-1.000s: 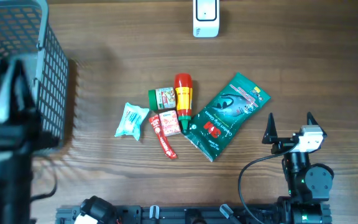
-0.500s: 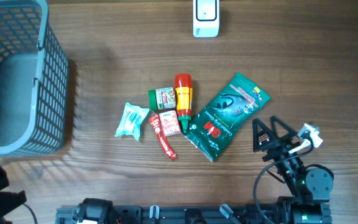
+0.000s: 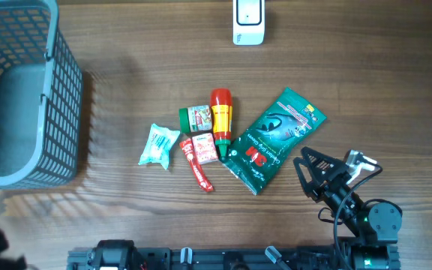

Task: Scan the item barcode
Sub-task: 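Lift the right arm from rest and swing it toward the items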

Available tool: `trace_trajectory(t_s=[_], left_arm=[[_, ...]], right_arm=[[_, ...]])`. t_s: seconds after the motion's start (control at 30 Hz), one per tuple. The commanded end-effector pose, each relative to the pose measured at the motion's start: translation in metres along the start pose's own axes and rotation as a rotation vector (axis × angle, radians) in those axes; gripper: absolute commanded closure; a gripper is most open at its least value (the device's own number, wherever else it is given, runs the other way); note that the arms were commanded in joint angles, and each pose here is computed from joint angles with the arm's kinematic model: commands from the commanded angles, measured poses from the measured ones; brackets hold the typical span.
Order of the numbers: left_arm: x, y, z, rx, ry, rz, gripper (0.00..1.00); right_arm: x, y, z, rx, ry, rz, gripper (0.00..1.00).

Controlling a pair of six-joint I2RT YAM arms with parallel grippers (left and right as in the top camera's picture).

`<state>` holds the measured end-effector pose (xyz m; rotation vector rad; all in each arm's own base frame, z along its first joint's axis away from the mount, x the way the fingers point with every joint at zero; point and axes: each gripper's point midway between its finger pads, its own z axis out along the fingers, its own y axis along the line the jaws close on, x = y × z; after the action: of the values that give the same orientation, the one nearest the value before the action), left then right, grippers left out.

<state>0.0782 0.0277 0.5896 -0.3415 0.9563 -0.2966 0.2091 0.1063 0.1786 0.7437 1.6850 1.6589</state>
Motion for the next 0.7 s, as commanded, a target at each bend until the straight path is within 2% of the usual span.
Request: trace_trajectory(t_s=[0.0, 0.07, 0.2, 0.5, 0.67], left_arm=[[-0.018, -0.005, -0.025, 0.022, -0.061, -0.015, 0.83], [-0.026, -0.006, -0.037, 0.022, -0.091, -0.01, 0.8], [-0.037, -0.007, -0.055, 0.014, -0.14, 0.004, 0.78], [-0.045, -0.01, -0.071, -0.063, -0.218, 0.072, 0.76], [-0.055, -0.016, -0.074, -0.067, -0.279, 0.046, 0.67]], right_arm=[[0.01, 0.001, 0.0, -0.005, 0.054, -0.003, 0.51], [0.012, 0.001, 0.0, -0.005, 0.067, -0.003, 0.95], [0.023, 0.002, -0.001, -0.008, 0.133, 0.002, 0.96], [0.049, 0.004, -0.007, 0.022, 0.291, 0.274, 0.96], [0.057, 0.007, -0.009, 0.008, 0.337, 0.223, 0.96]])
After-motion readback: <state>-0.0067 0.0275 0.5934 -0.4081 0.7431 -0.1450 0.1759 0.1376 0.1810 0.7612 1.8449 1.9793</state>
